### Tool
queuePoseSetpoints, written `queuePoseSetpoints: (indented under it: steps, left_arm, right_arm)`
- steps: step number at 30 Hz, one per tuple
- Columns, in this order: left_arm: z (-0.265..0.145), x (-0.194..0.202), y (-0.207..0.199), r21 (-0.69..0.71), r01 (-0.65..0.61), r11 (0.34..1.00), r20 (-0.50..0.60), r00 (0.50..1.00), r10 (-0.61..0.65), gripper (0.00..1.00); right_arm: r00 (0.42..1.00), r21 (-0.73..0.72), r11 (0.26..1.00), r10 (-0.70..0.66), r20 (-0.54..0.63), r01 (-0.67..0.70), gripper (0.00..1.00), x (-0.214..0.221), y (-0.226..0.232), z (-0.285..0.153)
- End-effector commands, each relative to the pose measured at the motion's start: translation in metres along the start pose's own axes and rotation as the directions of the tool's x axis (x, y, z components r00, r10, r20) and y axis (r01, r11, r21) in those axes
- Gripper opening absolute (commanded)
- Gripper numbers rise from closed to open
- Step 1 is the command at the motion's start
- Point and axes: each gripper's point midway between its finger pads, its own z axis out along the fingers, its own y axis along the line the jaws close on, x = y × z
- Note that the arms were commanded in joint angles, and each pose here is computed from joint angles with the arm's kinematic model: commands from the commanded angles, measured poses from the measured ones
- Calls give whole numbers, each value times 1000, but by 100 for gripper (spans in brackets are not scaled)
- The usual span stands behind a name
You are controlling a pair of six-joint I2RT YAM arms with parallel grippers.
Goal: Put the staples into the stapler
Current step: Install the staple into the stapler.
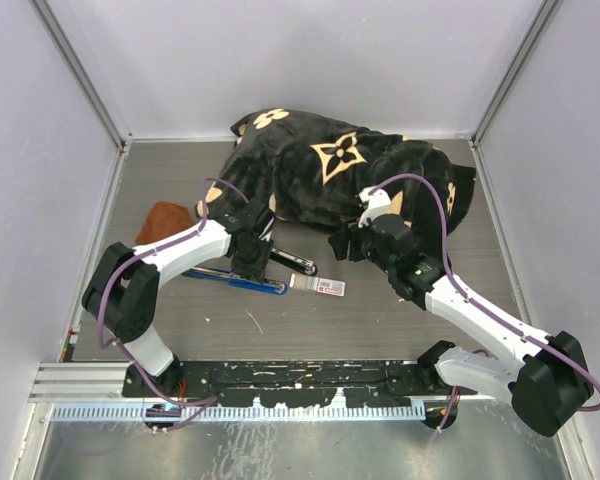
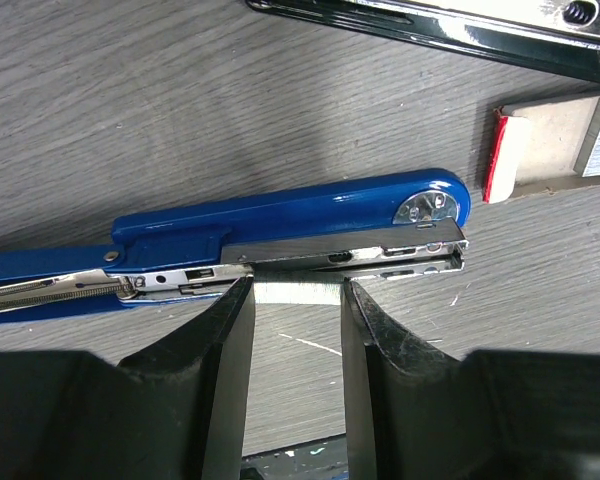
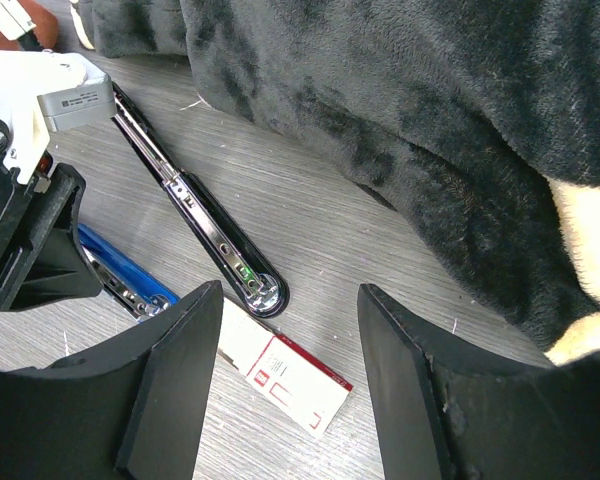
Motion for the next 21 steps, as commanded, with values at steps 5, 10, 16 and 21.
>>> queuePoseSetpoints:
  steps: [5, 10, 16, 21]
  left_arm:
    - [-4, -15, 1, 19, 18, 1000, 52, 998, -19, 35]
    - [-5, -19, 2, 21, 26, 999, 55, 998, -27, 35]
    - [-7, -22, 0, 45, 37, 998, 55, 998, -39, 35]
    - [-10, -24, -2, 61, 40, 997, 52, 998, -44, 34]
  right_arm:
    - [997, -21, 1000, 17, 71, -16, 62, -21, 5, -5]
    - [997, -20, 1000, 18, 69, -16, 62, -21, 5, -4]
    - [998, -18, 1000, 17, 62, -16, 62, -19, 4, -3]
    - [998, -19, 1000, 16, 59, -15, 62, -18, 5, -3]
